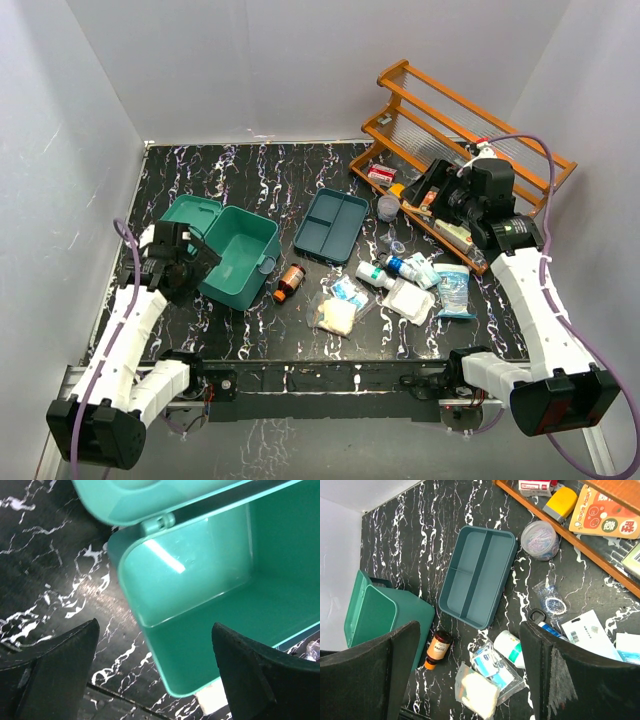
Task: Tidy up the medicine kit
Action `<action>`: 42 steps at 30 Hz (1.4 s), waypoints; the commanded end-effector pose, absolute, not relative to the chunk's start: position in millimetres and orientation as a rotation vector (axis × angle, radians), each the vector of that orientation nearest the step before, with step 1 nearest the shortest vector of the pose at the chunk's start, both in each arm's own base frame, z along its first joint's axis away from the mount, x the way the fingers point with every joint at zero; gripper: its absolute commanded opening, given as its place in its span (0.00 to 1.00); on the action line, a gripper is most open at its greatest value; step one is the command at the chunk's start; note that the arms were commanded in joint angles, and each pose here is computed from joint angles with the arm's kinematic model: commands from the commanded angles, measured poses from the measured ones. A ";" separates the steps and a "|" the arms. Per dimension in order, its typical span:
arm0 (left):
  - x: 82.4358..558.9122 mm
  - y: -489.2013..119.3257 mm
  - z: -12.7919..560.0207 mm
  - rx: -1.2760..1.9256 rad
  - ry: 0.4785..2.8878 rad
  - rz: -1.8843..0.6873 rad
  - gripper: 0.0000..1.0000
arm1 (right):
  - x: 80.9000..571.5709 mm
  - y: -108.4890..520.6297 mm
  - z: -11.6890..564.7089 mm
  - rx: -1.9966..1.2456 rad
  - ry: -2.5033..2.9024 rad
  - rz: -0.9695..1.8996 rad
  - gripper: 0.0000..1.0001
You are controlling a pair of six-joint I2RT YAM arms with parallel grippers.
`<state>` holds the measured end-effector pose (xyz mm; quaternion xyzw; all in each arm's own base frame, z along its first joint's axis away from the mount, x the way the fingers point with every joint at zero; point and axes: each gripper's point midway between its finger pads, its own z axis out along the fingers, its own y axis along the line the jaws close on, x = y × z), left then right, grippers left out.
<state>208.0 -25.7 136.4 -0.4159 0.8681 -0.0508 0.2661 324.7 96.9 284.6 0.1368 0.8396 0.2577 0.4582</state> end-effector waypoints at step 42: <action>295.1 -20.7 142.2 -0.749 2.253 -0.114 0.83 | 276.4 138.9 120.4 0.092 2.444 0.396 0.60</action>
